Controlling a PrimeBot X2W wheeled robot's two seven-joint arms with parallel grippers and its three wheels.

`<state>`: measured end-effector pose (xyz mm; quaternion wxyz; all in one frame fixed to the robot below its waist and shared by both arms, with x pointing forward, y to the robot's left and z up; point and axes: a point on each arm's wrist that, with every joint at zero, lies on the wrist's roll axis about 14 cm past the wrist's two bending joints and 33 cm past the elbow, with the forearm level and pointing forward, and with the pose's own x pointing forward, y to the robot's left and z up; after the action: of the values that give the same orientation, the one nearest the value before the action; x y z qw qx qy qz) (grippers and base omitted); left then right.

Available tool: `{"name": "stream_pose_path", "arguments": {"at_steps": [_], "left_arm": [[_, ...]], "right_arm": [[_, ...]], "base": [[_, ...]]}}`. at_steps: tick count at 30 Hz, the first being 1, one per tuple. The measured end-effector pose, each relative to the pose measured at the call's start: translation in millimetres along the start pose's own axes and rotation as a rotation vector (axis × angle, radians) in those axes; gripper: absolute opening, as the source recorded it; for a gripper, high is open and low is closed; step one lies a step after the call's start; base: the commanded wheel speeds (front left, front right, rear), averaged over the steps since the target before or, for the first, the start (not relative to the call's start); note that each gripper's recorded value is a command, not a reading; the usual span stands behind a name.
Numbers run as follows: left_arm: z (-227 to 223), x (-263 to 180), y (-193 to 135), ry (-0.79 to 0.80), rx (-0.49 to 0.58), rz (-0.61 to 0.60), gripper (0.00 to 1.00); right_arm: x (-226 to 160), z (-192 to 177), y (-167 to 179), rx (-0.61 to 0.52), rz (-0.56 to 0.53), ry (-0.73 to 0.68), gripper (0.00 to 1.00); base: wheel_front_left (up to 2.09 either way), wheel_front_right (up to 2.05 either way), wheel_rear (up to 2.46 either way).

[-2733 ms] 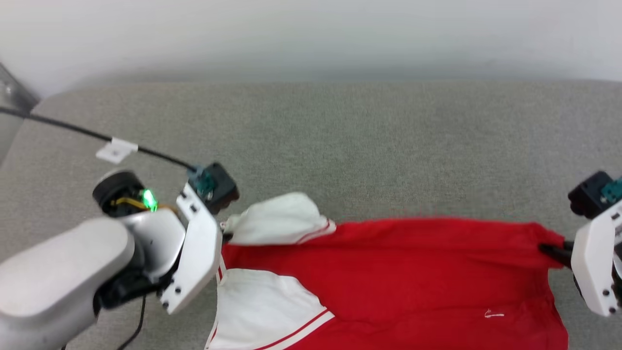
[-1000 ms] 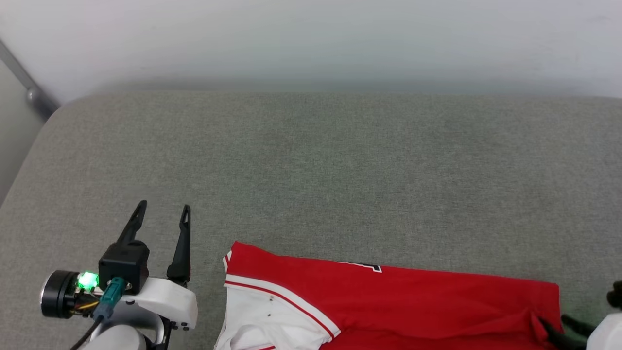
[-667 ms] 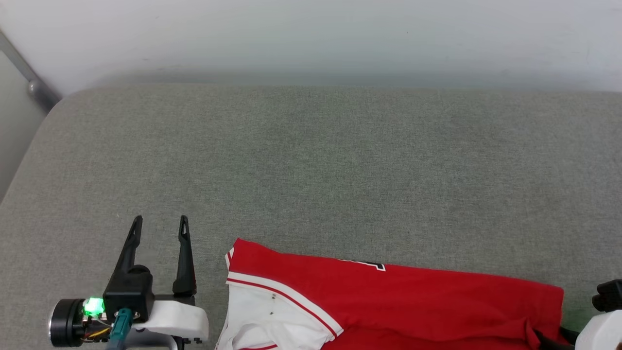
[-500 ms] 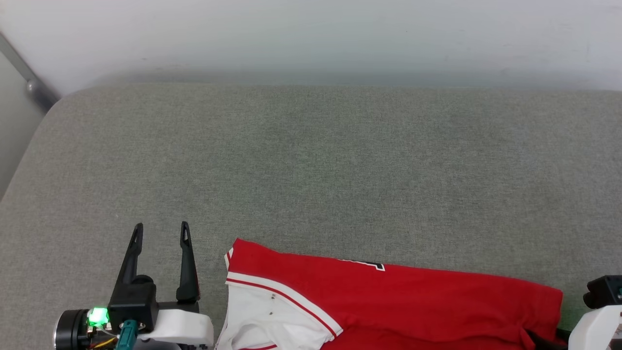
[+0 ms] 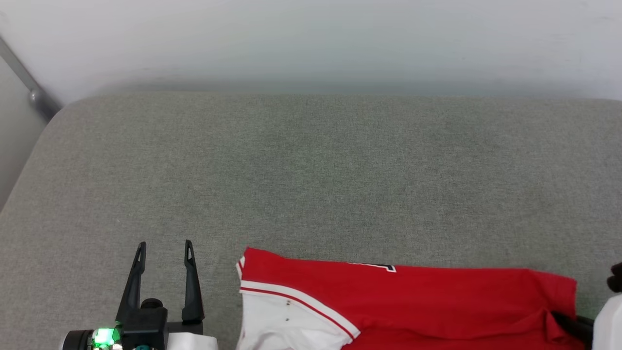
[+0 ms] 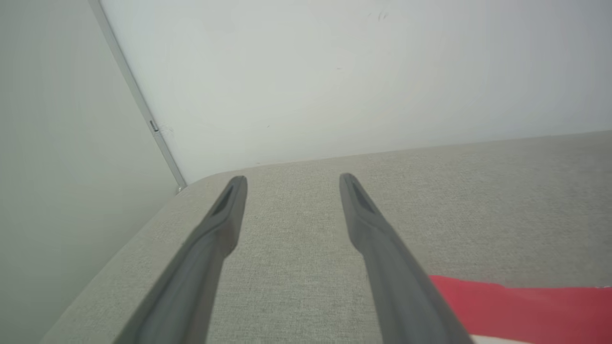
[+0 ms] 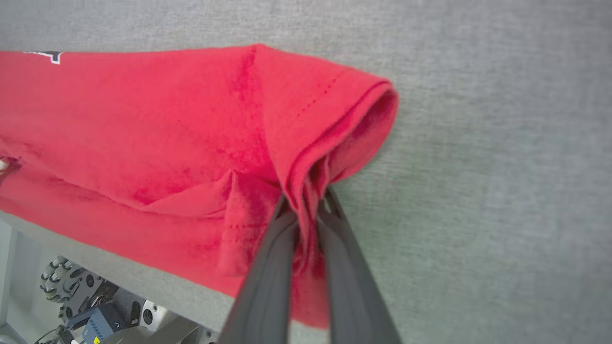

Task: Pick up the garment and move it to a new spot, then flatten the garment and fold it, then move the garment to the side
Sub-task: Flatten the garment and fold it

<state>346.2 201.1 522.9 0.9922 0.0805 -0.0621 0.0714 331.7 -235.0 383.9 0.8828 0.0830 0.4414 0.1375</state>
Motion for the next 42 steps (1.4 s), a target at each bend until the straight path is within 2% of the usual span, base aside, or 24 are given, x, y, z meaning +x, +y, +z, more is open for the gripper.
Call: {"name": "stream_pose_path", "arguments": {"at_steps": [3, 11, 16, 19, 23, 30, 35, 42], "left_arm": [[0.9, -2.9, -2.0, -0.001, -0.014, -0.006, 1.0], [0.1, -9.7, -2.1, 0.003, -0.024, -0.007, 1.0], [-0.7, -14.0, 0.4, 0.006, -0.028, -0.004, 1.0], [0.3, -15.2, -0.1, 0.004, -0.036, -0.003, 1.0], [-0.9, -17.6, 2.2, 0.007, -0.033, -0.003, 1.0], [-4.2, -18.7, 2.9, 0.018, -0.037, 0.0, 1.0], [-6.1, -16.4, 3.3, 0.024, -0.039, -0.002, 1.0], [-8.9, -11.3, 2.6, 0.032, -0.046, -0.001, 1.0]], "right_arm": [[-11.9, 9.0, -20.0, 0.004, -0.051, -0.024, 0.0], [-50.2, 2.7, -81.6, 0.041, -0.225, 0.005, 0.0], [-56.8, 2.7, -79.3, 0.009, -0.226, 0.023, 0.0], [-55.2, 9.8, -60.1, -0.055, -0.18, 0.015, 0.0], [-51.4, 19.0, -18.1, -0.151, -0.076, 0.0, 0.0], [-41.6, 29.8, 77.2, -0.312, 0.146, -0.019, 0.0], [-27.0, 33.5, 142.2, -0.404, 0.297, -0.012, 0.0], [5.0, 35.7, 206.6, -0.529, 0.43, 0.019, 0.0]], "base": [[0.0, 0.0, 0.0], [0.0, 0.0, 0.0], [0.0, 0.0, 0.0], [0.0, 0.0, 0.0], [0.0, 0.0, 0.0], [0.0, 0.0, 0.0], [0.0, 0.0, 0.0], [0.0, 0.0, 0.0]]}}
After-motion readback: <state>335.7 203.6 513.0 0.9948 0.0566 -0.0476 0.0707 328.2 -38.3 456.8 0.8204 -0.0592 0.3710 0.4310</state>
